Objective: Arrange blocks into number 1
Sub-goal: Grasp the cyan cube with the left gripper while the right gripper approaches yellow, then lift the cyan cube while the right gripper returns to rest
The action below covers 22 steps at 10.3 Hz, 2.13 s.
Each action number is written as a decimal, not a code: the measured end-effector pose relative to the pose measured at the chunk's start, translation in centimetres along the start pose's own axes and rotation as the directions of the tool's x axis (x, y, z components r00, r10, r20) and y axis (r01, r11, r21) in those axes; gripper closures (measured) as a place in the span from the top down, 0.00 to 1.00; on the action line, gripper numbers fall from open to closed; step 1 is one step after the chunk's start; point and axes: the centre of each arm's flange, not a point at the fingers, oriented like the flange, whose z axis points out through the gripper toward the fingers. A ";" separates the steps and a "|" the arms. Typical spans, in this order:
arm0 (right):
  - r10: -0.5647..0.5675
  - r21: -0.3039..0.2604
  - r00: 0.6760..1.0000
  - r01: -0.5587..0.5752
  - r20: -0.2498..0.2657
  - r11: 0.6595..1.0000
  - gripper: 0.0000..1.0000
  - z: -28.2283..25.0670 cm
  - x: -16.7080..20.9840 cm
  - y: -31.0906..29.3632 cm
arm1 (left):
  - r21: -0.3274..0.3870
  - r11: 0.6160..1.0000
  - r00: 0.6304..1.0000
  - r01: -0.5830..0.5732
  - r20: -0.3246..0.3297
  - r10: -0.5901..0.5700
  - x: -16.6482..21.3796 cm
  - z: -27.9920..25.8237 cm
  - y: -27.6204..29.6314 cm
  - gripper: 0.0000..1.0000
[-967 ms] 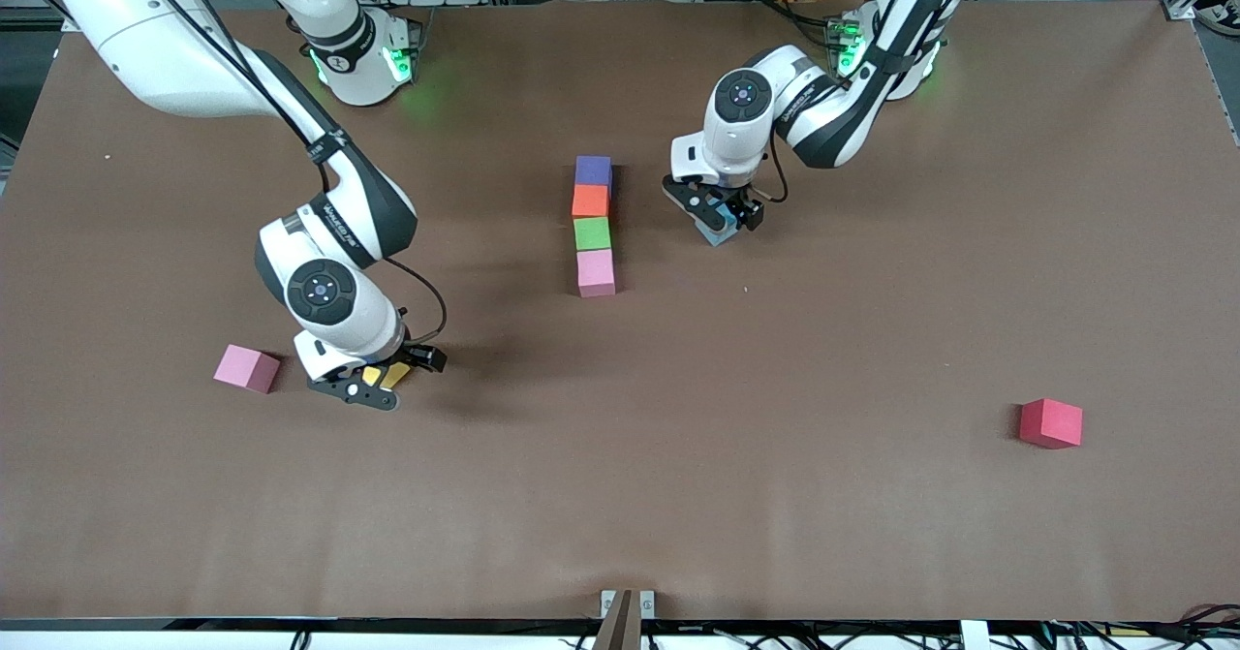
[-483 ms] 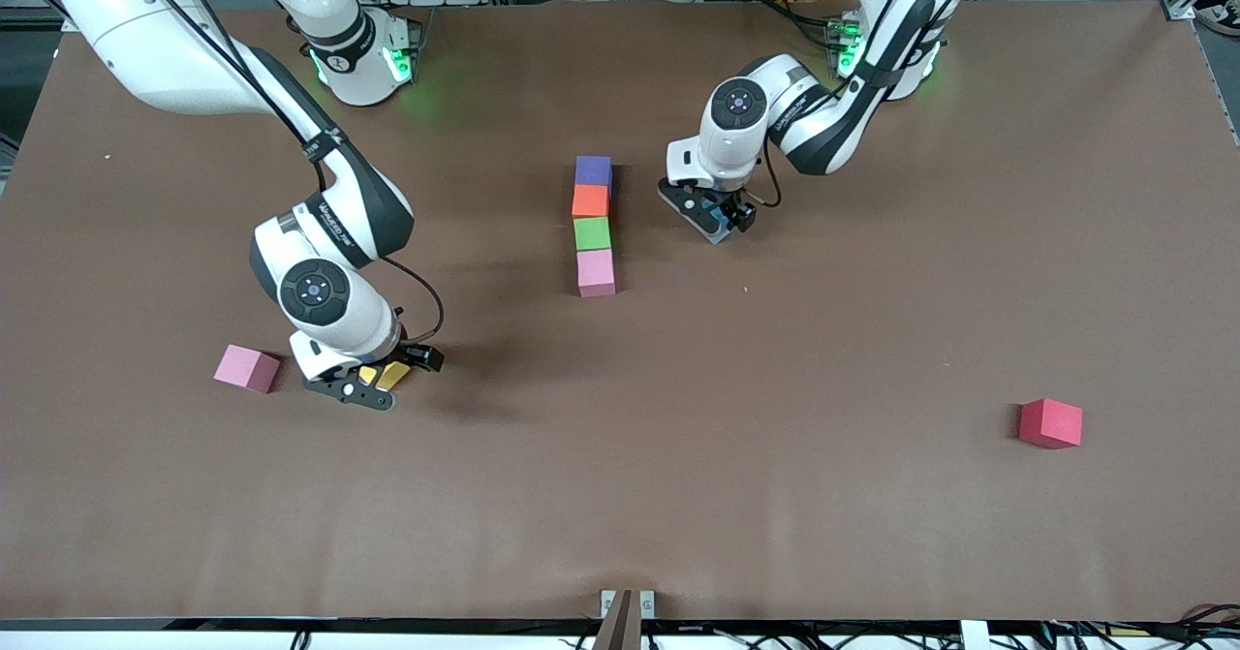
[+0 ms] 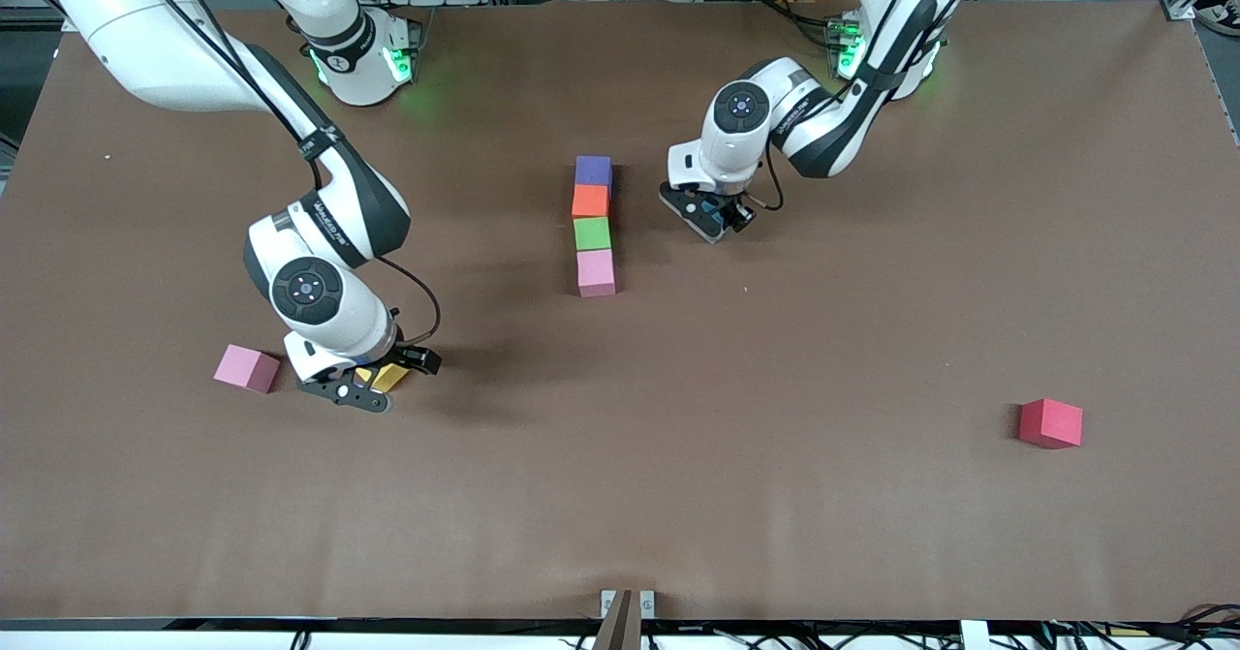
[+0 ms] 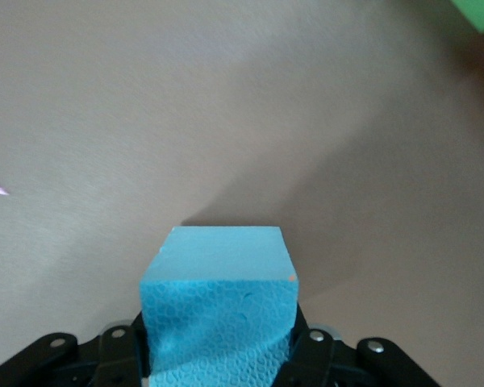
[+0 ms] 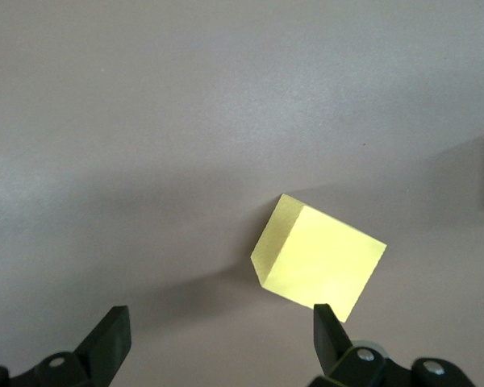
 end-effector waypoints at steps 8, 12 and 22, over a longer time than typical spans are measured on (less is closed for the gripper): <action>-0.003 0.105 1.000 0.003 0.000 0.994 1.00 -4.7 2.2 3.5 | 0.012 0.930 0.929 0.368 -0.035 -0.367 6.6 -11.4 -5.3 0.59; 0.009 0.123 1.000 -0.008 -0.009 0.992 1.00 -7.7 4.0 5.5 | -0.047 0.841 0.838 0.539 -0.069 -0.541 9.2 -14.3 -5.6 0.59; -0.093 0.202 0.993 0.076 0.077 0.977 1.00 -13.6 7.8 15.2 | 0.048 0.811 0.808 0.583 0.073 -0.585 7.6 -9.0 10.4 0.59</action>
